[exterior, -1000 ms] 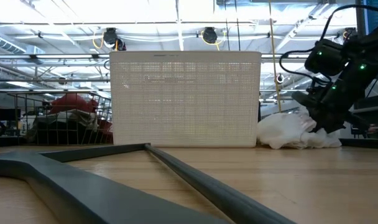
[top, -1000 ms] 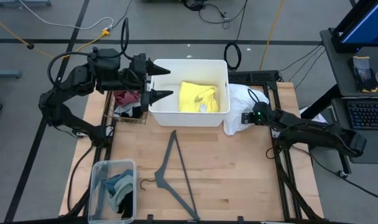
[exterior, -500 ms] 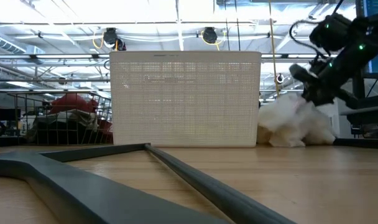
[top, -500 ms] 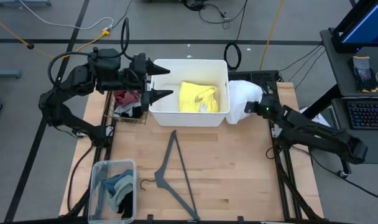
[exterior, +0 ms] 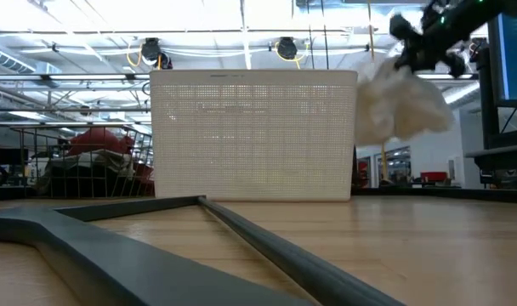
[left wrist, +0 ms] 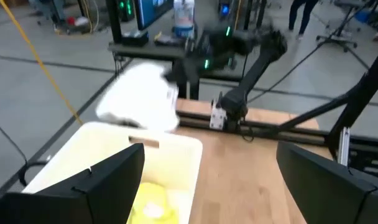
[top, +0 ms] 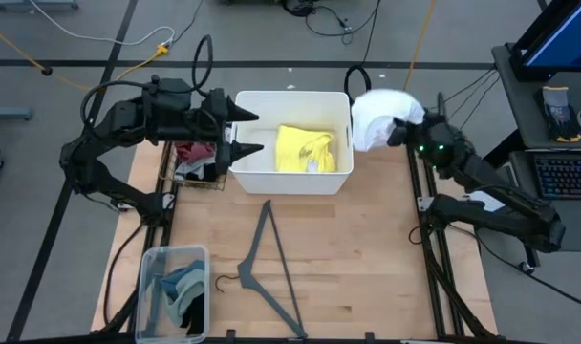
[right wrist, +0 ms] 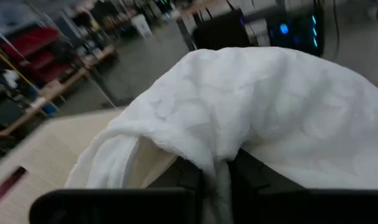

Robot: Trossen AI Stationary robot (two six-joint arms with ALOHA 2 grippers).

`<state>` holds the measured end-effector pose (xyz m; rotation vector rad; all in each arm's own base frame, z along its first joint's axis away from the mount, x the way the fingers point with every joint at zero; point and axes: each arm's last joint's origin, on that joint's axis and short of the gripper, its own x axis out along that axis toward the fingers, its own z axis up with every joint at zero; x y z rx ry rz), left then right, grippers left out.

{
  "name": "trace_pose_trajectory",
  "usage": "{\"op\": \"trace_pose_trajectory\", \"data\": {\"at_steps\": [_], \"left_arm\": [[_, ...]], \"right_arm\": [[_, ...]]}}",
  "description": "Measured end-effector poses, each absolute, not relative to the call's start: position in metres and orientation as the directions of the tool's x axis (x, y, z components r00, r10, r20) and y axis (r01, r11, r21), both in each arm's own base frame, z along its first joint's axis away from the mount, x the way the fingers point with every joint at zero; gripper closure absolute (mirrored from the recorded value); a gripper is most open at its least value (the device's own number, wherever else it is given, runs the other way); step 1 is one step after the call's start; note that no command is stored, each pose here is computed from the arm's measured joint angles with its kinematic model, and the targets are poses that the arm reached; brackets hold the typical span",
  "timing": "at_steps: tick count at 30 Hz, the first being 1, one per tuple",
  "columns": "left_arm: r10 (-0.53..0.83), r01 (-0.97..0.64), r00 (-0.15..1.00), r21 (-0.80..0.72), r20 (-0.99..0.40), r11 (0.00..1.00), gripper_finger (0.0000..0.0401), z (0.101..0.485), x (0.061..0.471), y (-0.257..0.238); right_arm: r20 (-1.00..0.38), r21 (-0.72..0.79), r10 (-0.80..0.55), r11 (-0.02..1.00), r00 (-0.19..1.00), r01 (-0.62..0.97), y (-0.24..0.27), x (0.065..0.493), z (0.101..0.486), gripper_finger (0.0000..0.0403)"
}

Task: Pick & Place Cloths
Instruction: Put the white t-shirt into the white bin

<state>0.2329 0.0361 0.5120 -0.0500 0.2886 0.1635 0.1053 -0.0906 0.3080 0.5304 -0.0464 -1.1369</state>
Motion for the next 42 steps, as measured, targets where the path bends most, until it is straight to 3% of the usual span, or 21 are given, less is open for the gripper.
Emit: {"op": "trace_pose_trajectory", "data": {"at_steps": [12,18,29,42], "left_arm": [[0.112,-0.106,0.932,0.034,-0.345,0.994,0.0036,0.506,0.231,0.038],[0.073,-0.07,0.919,0.023,-0.388,0.997,0.0036,0.5,0.23,0.042],[0.078,-0.083,0.926,0.003,-0.369,0.997,0.0036,0.471,0.226,0.042],[0.115,-0.122,0.972,-0.021,-0.203,0.992,0.0036,0.413,0.162,0.03]], "right_arm": [[0.016,0.356,-0.88,0.449,0.475,0.819,-0.085,0.098,0.402,0.0375],[0.069,0.336,-0.824,0.549,0.562,0.765,-0.089,0.11,0.433,0.0375],[0.01,0.256,-0.711,0.682,0.703,0.685,-0.096,0.173,0.445,0.0375],[0.105,0.226,-0.578,0.806,0.809,0.546,-0.077,0.231,0.444,0.0375]]}}
